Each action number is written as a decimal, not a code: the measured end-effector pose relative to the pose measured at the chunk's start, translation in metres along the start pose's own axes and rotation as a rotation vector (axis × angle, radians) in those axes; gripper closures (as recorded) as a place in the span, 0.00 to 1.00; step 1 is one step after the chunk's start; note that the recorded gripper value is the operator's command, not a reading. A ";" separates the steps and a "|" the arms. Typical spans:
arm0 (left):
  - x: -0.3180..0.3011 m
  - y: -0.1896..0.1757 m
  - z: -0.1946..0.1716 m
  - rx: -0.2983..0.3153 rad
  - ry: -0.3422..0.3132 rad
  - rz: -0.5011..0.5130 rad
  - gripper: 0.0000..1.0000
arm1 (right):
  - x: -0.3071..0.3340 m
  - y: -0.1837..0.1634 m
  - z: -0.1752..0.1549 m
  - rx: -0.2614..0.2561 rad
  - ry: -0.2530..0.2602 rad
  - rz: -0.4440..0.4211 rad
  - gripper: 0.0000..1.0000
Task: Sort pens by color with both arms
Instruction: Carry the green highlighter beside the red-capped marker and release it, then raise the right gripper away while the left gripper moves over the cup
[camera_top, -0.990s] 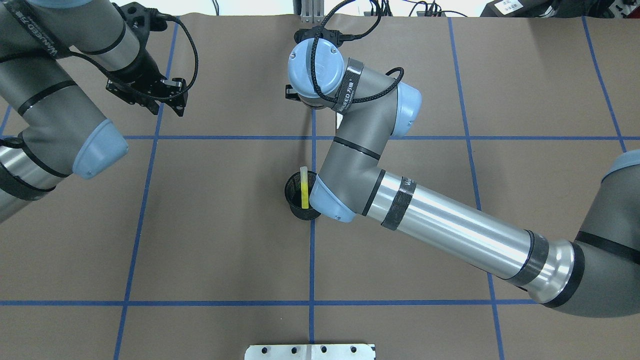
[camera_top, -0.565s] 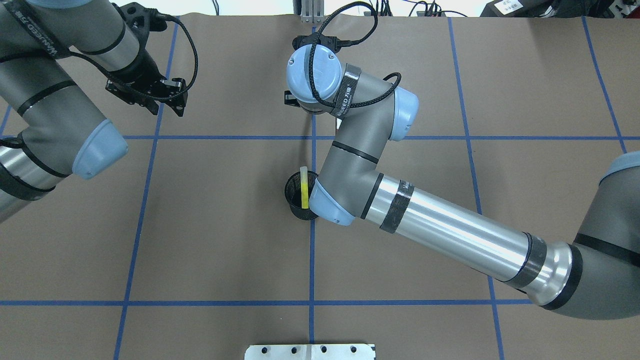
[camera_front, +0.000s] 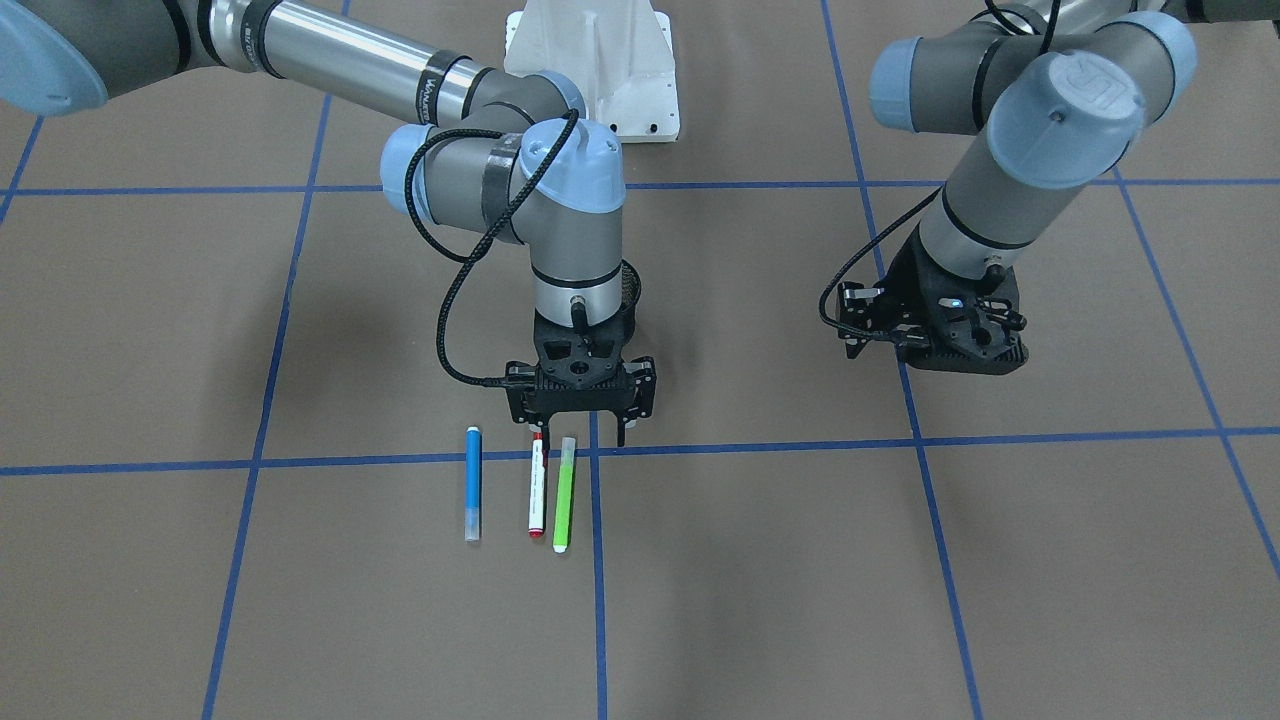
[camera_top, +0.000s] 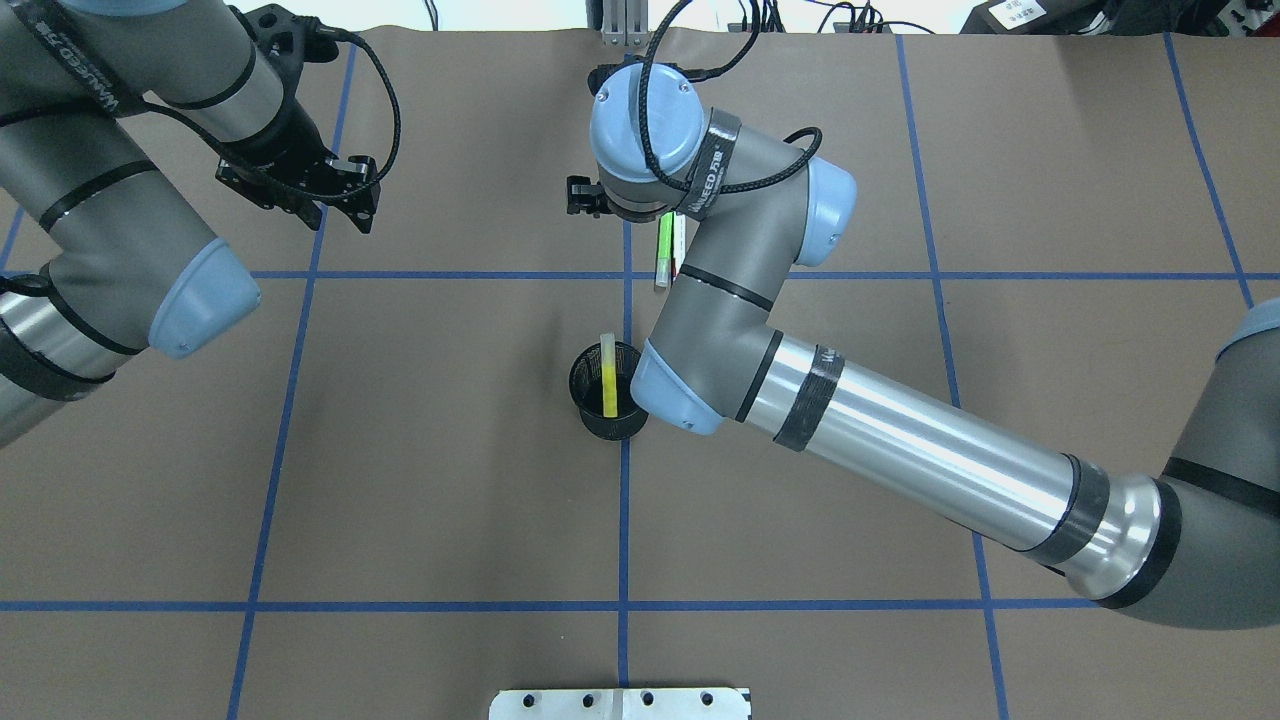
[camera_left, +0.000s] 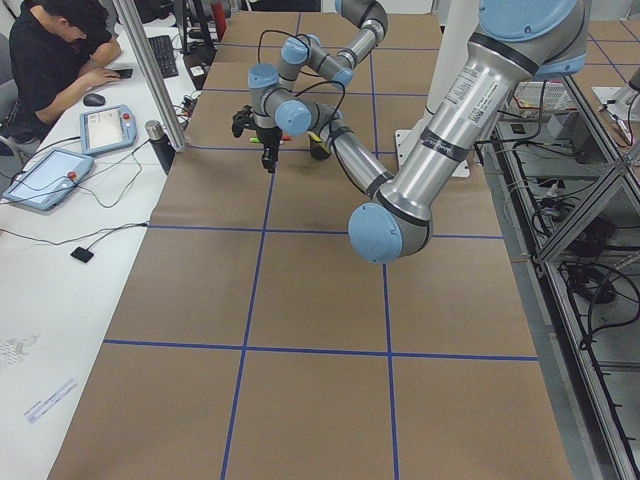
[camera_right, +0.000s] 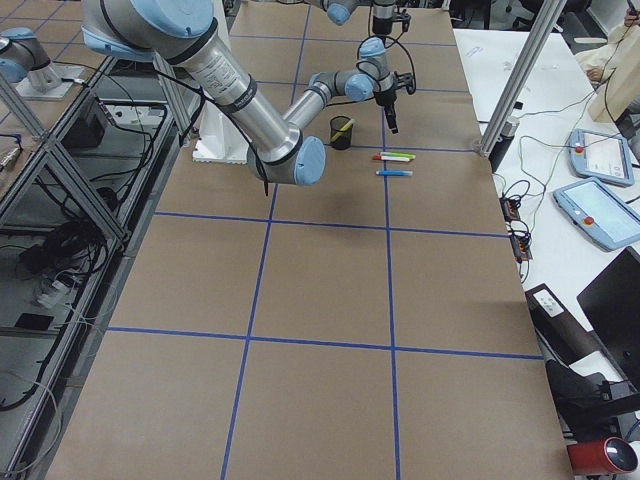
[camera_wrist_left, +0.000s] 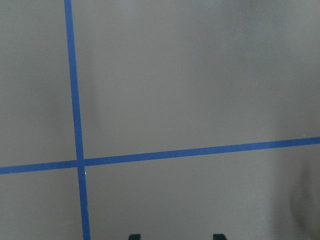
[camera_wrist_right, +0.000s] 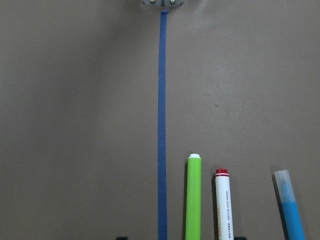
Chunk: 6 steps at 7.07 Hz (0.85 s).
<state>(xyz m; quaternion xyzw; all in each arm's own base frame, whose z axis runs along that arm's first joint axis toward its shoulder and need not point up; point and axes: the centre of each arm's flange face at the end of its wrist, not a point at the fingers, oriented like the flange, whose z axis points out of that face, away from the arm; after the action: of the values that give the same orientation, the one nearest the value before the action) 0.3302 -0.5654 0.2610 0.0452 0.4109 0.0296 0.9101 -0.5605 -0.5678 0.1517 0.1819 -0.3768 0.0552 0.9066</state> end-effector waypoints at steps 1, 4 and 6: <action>0.003 0.000 -0.001 -0.001 0.004 -0.004 0.42 | 0.019 -0.007 -0.006 -0.035 -0.023 -0.011 0.01; 0.039 0.010 0.003 -0.013 0.033 -0.053 0.42 | 0.099 -0.022 -0.018 -0.148 -0.042 -0.062 0.01; 0.081 0.026 0.010 -0.033 0.060 -0.113 0.42 | 0.139 -0.033 -0.037 -0.223 -0.010 -0.080 0.01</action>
<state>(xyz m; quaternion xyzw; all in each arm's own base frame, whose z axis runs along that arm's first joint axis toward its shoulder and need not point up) 0.3907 -0.5331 0.2101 0.0059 0.4392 -0.0138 0.8983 -0.4294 -0.5903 0.2163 0.0951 -0.3777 -0.0244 0.9207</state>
